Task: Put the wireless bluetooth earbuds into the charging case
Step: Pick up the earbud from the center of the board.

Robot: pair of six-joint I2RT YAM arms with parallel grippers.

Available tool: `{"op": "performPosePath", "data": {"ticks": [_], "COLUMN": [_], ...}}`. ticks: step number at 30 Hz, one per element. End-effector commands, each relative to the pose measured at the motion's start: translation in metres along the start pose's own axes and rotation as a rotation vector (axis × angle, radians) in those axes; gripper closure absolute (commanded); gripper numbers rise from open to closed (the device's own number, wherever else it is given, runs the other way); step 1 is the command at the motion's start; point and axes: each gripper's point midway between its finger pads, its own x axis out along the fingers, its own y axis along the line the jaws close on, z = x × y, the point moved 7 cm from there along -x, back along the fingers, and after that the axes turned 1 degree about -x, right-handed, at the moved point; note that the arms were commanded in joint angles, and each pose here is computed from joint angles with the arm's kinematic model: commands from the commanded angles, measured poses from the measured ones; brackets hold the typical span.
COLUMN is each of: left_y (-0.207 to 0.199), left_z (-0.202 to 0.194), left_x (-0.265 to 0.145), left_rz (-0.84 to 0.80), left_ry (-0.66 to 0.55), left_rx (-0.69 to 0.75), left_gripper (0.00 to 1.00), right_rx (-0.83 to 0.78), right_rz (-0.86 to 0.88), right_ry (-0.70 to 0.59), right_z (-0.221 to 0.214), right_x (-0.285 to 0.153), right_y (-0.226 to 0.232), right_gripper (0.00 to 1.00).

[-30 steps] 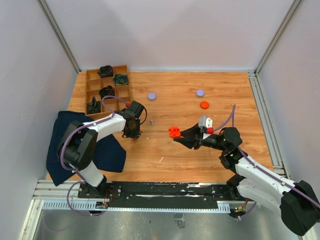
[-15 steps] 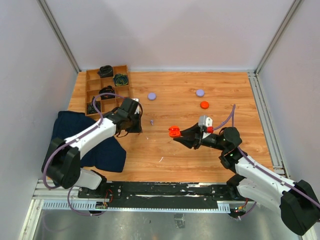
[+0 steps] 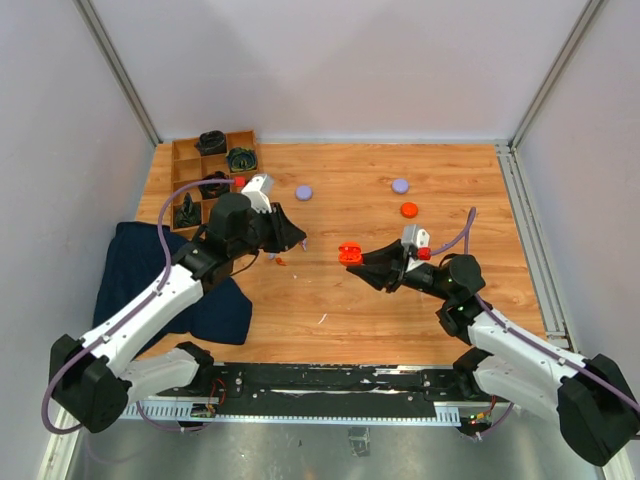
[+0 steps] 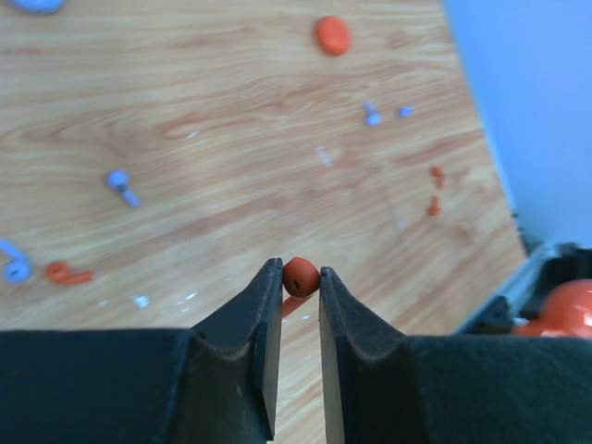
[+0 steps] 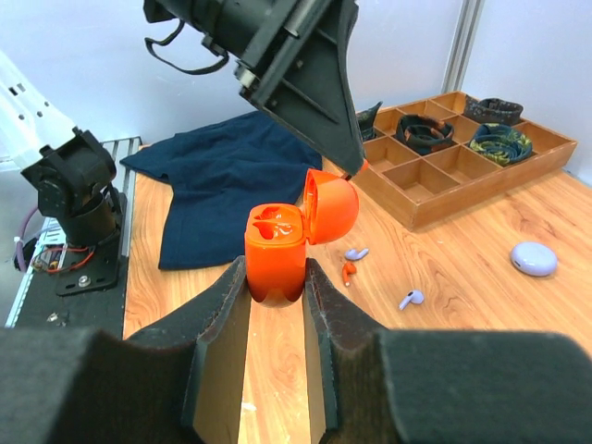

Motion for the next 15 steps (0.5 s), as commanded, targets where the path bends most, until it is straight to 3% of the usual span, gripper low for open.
{"op": "performPosePath", "data": {"ticks": [1, 10, 15], "left_y": [-0.042, -0.090, -0.101], "left_z": [0.017, 0.027, 0.023], "left_x": [-0.014, -0.040, -0.046], "left_rz": [-0.228, -0.455, -0.497], "left_ry": [-0.115, -0.261, -0.299], "left_rx": [-0.012, -0.034, -0.065], "left_gripper": [0.85, 0.84, 0.84], "right_rx": [-0.028, -0.016, -0.008], "right_rz": [-0.045, -0.050, -0.057], "right_ry": [-0.082, -0.095, -0.106], "right_z": [0.014, 0.013, 0.013], "right_x": [0.002, 0.005, 0.006], "right_y": [-0.008, -0.011, -0.012], "right_gripper": [0.99, 0.98, 0.98]}}
